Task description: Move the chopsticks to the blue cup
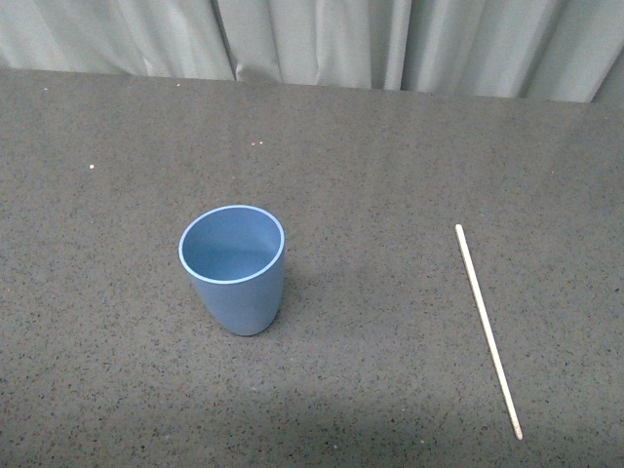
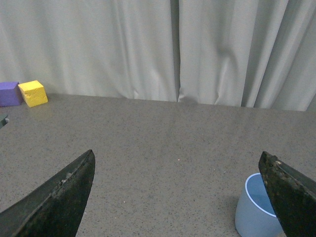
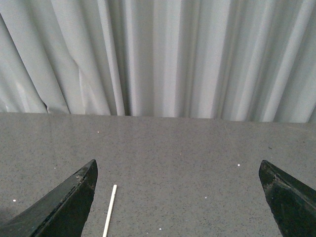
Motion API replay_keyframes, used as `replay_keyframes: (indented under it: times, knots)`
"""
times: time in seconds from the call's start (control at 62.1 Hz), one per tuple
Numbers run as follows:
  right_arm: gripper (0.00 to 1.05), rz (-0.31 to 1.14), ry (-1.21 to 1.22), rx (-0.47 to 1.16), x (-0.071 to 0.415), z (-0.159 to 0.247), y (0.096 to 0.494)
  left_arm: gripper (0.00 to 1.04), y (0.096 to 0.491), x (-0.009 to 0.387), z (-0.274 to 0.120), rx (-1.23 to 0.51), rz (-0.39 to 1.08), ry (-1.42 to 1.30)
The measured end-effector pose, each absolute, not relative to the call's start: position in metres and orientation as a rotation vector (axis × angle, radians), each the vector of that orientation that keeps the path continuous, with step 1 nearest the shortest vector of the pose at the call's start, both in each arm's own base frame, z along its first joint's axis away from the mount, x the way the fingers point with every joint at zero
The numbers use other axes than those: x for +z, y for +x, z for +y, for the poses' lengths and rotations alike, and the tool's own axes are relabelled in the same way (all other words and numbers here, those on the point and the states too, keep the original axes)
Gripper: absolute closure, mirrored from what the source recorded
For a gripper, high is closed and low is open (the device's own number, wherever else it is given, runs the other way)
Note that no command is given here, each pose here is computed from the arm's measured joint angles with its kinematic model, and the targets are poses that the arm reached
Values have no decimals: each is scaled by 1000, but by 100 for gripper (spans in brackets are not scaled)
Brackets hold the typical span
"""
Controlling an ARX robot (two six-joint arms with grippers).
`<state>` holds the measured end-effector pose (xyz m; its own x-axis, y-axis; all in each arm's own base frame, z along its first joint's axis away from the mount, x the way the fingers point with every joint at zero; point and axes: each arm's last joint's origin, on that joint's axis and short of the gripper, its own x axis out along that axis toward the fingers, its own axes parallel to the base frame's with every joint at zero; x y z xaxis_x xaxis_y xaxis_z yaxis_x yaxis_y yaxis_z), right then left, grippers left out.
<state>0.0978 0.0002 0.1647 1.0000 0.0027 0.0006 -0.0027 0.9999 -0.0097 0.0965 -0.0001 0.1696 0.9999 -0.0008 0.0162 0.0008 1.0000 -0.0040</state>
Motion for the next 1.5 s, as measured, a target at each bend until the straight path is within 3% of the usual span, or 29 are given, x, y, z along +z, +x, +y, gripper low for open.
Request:
replay_keyframes:
  times: [0.563, 0.676, 0.901, 1.046, 1.497]
  knots:
    - [9, 7, -29, -21, 164, 0, 98, 7, 97, 170, 0, -1, -16, -4]
    - [9, 173, -253, -196, 160, 5, 107, 7, 97, 170, 0, 1, -16, -4]
    - [9, 403, -242, -17, 166, 19, 163, 7, 97, 170, 0, -1, -16, -4]
    - [9, 679, -188, 122, 145, 38, 215, 7, 97, 170, 0, -1, -16, -4]
    - [9, 991, -70, 140, 94, 62, 291, 7, 97, 170, 0, -1, -16, -4]
